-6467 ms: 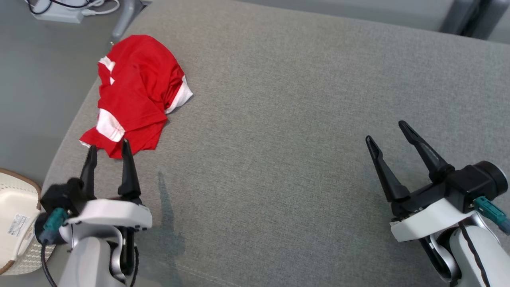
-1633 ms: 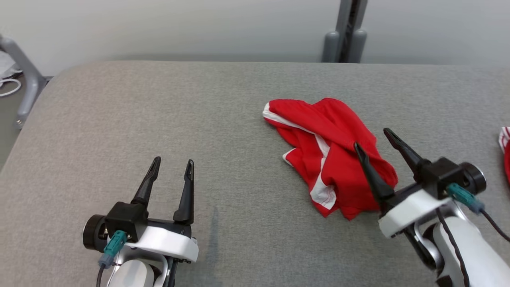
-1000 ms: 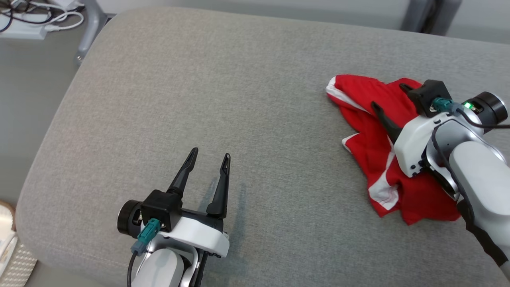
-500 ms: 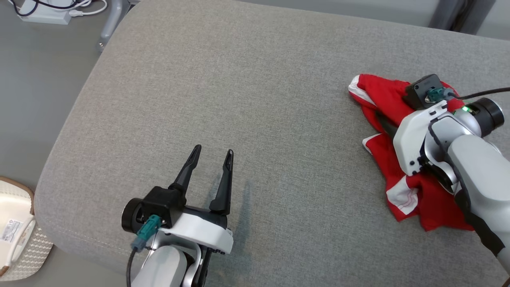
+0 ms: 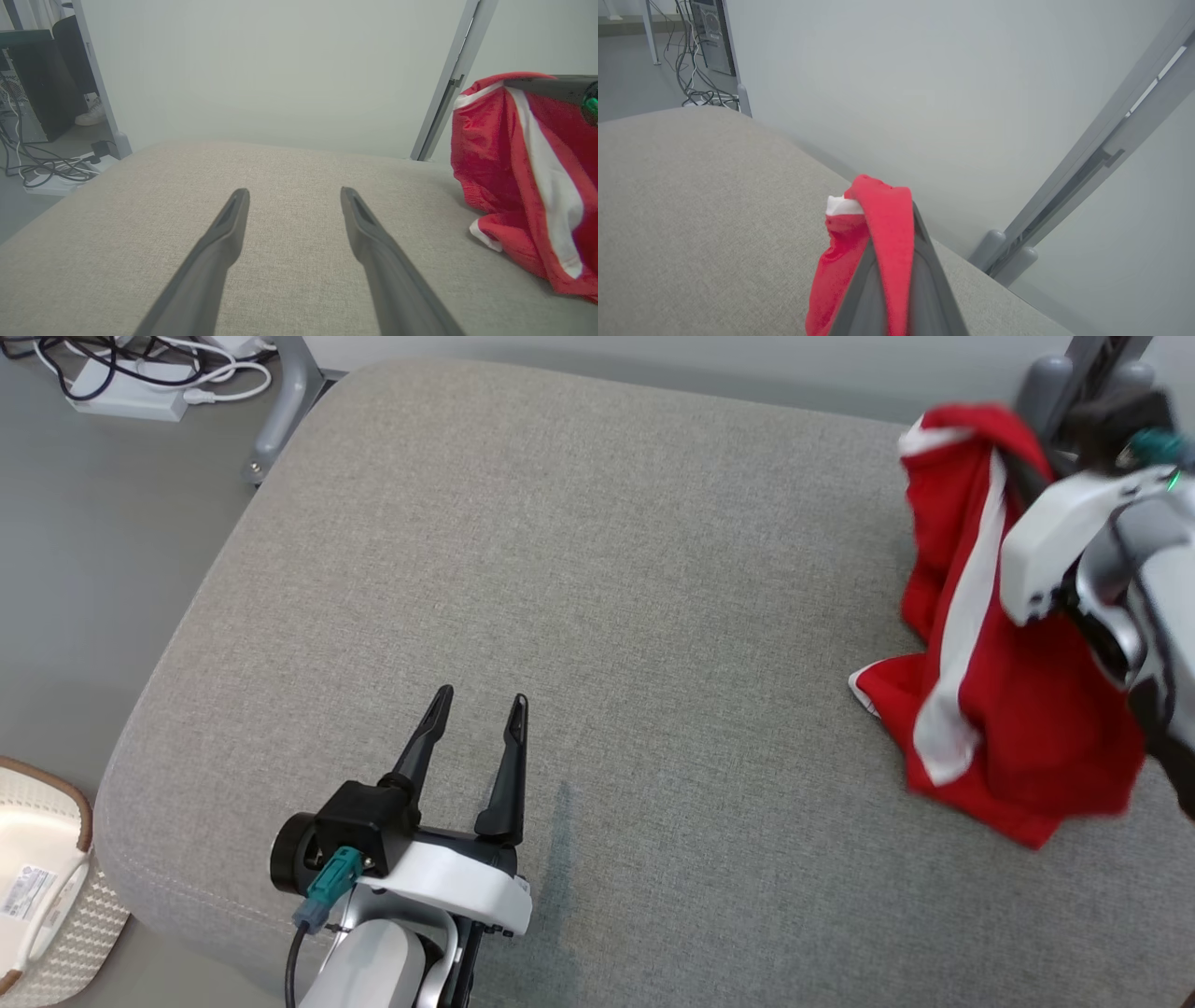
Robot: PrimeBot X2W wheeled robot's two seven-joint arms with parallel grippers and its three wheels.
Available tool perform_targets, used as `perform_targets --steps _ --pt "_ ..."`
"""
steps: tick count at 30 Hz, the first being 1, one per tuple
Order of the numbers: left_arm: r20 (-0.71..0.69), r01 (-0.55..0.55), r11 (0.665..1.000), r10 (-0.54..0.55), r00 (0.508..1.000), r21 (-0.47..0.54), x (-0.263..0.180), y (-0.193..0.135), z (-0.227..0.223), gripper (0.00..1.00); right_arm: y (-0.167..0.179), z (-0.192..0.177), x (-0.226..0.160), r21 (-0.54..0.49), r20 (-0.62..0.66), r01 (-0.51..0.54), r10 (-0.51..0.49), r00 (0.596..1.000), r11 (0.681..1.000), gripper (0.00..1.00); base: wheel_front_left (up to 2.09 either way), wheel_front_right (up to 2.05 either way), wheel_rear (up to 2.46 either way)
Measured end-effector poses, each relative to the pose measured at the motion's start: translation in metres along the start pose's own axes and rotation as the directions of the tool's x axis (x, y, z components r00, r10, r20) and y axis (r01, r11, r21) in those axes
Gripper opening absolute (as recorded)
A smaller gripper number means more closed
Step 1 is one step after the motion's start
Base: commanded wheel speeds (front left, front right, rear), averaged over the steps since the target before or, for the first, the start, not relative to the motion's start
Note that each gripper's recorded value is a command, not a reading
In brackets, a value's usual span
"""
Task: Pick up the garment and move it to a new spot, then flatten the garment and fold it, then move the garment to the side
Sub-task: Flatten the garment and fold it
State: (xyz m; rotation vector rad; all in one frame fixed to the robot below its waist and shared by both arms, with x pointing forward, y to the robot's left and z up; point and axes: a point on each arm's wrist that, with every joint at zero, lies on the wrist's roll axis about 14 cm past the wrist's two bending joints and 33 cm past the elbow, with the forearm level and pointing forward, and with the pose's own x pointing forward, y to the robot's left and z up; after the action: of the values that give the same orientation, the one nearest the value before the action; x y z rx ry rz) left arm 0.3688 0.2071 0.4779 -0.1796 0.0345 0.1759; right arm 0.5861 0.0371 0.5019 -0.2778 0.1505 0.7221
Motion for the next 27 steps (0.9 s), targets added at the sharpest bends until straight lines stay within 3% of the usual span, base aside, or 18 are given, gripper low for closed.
perform_targets --steps 4,9,11,13,17,18,19,20,21,27 --pt "0.038 0.003 1.0 -0.002 0.999 -0.011 -0.001 0.0 0.012 1.0 -0.003 0.073 0.0 -0.021 0.221 0.008 -0.003 0.975 1.0 0.0 0.0 0.0 0.0" --pt "0.053 0.0 1.0 0.001 0.999 -0.023 -0.007 0.001 0.017 1.0 0.063 0.127 -0.007 -0.115 0.363 -0.155 0.187 0.913 0.981 0.0 0.0 0.0 0.0" --pt "0.058 -0.001 1.0 0.003 0.998 -0.024 -0.009 0.002 0.018 1.0 0.099 0.123 -0.012 -0.15 0.335 -0.255 0.292 0.896 0.955 0.0 0.0 0.0 0.0" --pt "0.057 -0.004 1.0 0.005 0.998 -0.024 -0.011 0.003 0.018 1.0 0.141 0.106 -0.022 -0.178 0.281 -0.374 0.412 0.867 0.91 0.0 0.0 0.0 0.0" --pt "0.056 -0.009 1.0 0.01 0.998 -0.021 -0.013 0.005 0.017 1.0 0.194 0.057 -0.045 -0.128 0.137 -0.549 0.563 0.815 0.826 0.0 0.0 0.0 0.0" --pt "0.055 -0.006 1.0 0.007 0.998 -0.021 -0.013 0.005 0.017 1.0 0.198 0.046 -0.048 -0.11 0.105 -0.564 0.574 0.812 0.819 0.08 0.0 0.0 0.0" --pt "0.054 -0.006 1.0 0.007 0.999 -0.02 -0.013 0.005 0.016 1.0 0.199 0.037 -0.05 -0.101 0.083 -0.572 0.58 0.811 0.814 0.54 0.0 0.0 0.0" --pt "0.052 -0.006 1.0 0.007 0.999 -0.02 -0.013 0.005 0.016 1.0 0.202 0.031 -0.052 -0.094 0.071 -0.579 0.585 0.808 0.81 0.54 0.0 0.0 0.0" --pt "0.05 -0.006 1.0 0.007 0.999 -0.019 -0.013 0.005 0.015 1.0 0.204 0.025 -0.054 -0.076 0.057 -0.584 0.588 0.807 0.808 1.0 0.0 0.0 0.0" --pt "0.044 0.005 1.0 -0.004 0.999 -0.013 -0.01 0.002 0.013 1.0 0.205 0.007 -0.063 0.02 0.03 -0.586 0.585 0.81 0.81 1.0 0.0 0.0 0.0"
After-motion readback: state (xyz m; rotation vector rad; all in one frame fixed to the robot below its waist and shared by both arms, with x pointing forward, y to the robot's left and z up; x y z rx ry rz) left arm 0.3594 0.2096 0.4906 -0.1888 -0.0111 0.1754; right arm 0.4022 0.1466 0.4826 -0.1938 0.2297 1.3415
